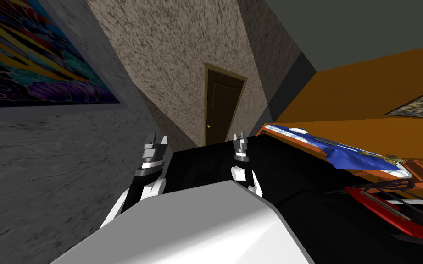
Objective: Pull the door open
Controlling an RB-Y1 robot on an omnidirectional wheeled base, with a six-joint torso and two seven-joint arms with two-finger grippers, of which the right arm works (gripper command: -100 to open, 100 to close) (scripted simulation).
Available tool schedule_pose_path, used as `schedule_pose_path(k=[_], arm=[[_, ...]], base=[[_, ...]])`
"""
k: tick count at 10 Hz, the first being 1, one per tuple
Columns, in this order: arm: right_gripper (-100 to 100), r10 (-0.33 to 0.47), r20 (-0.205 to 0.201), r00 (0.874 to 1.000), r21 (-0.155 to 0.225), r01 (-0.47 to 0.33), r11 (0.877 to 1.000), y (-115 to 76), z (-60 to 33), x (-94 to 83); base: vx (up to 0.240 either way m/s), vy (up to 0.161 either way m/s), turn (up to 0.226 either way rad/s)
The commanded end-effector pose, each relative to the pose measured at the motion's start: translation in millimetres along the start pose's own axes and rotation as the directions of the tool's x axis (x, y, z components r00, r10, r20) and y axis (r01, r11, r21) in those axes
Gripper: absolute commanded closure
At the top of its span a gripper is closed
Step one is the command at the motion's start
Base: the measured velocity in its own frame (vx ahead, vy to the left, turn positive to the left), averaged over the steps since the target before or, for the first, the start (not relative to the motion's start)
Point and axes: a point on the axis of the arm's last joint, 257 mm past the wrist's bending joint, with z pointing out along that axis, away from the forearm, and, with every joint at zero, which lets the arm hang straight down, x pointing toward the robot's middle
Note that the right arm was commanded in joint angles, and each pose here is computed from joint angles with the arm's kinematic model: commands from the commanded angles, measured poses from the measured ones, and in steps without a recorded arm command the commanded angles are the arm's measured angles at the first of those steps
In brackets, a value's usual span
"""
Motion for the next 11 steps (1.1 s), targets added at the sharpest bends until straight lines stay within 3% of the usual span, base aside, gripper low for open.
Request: schedule_pose_path(k=[1,6,8,11], arm=[[-100,-0.043,-0.009,0.999,0.016,0.043,0.999,-9.6,-4.0,-0.2],[-100,-0.16,-0.036,0.986,0.058,0.162,0.985,-36.0,-16.7,-1.8],[-100,-0.205,-0.048,0.978,0.073,0.208,0.975,-46.1,-22.2,-2.8],[-100,-0.287,-0.074,0.955,0.099,0.293,0.951,-65.0,-33.5,-4.8]], base=[[0.095,-0.08,0.072],[0.183,0.042,0.022],[0.173,0.02,0.031],[0.13,0.01,0.034]])
